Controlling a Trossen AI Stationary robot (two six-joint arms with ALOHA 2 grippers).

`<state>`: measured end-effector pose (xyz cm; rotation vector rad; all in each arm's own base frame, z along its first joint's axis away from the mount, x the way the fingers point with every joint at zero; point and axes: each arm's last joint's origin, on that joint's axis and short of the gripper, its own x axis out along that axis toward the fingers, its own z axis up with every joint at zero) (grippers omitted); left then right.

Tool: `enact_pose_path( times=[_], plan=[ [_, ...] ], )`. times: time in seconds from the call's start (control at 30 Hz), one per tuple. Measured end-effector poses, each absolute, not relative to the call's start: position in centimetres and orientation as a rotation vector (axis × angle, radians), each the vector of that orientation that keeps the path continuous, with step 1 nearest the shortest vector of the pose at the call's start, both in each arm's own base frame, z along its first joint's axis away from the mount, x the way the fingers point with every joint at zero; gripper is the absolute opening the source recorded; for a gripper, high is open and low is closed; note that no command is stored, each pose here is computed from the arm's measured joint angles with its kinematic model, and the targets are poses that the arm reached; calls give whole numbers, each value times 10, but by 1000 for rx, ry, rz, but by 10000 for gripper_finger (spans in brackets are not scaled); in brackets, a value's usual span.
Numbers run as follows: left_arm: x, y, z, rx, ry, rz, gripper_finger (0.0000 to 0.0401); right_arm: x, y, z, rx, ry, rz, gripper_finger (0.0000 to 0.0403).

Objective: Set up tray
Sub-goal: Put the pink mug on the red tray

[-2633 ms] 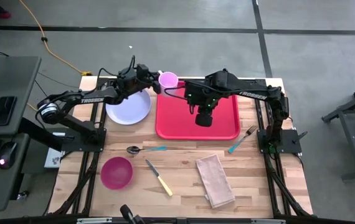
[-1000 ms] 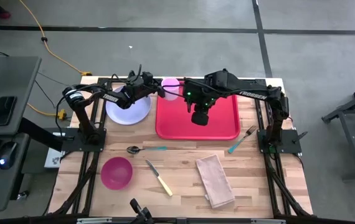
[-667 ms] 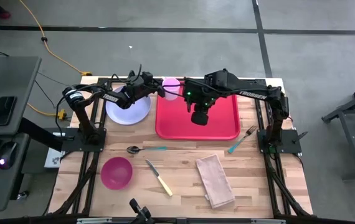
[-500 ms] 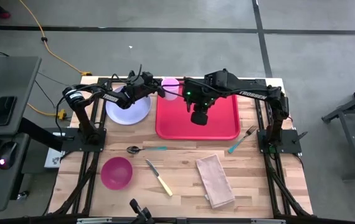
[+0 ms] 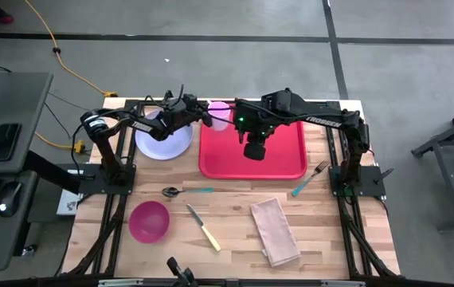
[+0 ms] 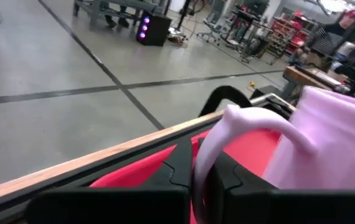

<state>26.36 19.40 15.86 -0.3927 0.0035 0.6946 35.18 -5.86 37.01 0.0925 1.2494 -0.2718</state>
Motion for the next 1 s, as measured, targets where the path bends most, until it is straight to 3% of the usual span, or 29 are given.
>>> enact_pose_path(
  times=[0.17,0.37,0.63,0.87,1.0],
  plan=[
    [268,188,158,-367,11,714,30,352,-59,370,90,1247,-270,71],
    [267,189,156,-393,22,737,59,352,-59,370,89,1247,-269,71],
    [277,183,140,-398,33,712,29,353,-59,371,86,1235,-267,71],
    [286,190,132,-442,36,723,63,353,-59,370,94,1240,-268,71],
    [287,191,134,-412,36,738,43,352,-59,370,94,1242,-269,71]
  ],
)
